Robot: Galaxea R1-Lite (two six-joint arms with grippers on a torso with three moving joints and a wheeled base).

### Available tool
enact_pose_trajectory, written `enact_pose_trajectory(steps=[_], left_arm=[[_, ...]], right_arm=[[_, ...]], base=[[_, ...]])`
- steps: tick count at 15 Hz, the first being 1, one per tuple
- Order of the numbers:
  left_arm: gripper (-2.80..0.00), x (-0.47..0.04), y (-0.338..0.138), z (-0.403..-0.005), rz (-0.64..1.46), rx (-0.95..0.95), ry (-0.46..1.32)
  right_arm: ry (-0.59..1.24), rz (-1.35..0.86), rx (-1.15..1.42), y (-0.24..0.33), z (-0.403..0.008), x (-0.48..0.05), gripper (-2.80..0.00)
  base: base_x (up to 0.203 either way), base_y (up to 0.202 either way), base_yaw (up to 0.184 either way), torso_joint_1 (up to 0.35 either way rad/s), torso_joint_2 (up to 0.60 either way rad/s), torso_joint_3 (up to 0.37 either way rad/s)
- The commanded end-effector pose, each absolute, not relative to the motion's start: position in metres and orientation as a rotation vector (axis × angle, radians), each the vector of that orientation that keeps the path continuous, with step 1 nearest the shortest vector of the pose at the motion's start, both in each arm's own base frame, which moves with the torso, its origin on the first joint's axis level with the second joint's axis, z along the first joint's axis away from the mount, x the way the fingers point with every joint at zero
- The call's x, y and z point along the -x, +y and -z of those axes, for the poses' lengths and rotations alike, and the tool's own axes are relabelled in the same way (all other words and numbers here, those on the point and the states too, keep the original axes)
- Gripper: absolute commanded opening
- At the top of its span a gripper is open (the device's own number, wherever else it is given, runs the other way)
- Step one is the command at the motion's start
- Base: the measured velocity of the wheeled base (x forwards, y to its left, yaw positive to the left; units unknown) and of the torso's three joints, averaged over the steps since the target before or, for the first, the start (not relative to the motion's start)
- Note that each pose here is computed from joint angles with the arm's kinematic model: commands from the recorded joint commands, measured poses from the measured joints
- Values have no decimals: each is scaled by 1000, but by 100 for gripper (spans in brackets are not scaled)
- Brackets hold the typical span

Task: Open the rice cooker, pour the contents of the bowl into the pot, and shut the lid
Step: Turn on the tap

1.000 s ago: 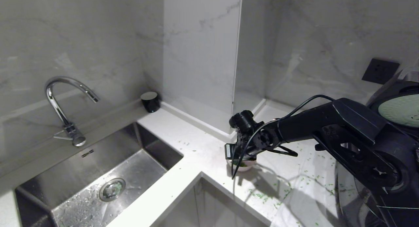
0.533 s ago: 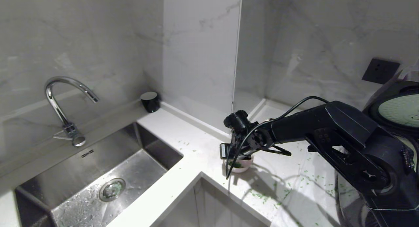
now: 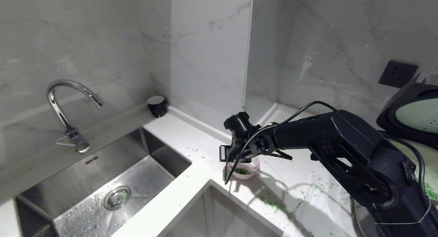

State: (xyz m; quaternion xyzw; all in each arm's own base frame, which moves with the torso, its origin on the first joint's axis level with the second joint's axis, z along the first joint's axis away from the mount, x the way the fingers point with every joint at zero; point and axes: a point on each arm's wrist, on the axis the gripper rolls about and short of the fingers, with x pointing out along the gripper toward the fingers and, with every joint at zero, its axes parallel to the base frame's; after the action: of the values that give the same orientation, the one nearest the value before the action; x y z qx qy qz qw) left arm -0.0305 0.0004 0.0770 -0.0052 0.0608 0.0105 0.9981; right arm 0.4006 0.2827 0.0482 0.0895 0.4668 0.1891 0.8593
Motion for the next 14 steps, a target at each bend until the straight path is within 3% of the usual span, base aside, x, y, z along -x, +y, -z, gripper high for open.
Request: enact_pose_trajectory(steps=[1,7,14], left_arm=[[-280,31,0,-77,-22,11,121],[-280,31,0,-77,-22,11,121],[-280,31,0,-77,-22,11,121]], right_arm=[[984,-412,-183,291,-46,-397,-280],[955,-298,-199,257,-75,-404,-280],[1076,-257,-135,258,-37,-400,-280]], base=[[0,0,0,0,0,0],[0,0,0,0,0,0],[0,0,0,0,0,0]])
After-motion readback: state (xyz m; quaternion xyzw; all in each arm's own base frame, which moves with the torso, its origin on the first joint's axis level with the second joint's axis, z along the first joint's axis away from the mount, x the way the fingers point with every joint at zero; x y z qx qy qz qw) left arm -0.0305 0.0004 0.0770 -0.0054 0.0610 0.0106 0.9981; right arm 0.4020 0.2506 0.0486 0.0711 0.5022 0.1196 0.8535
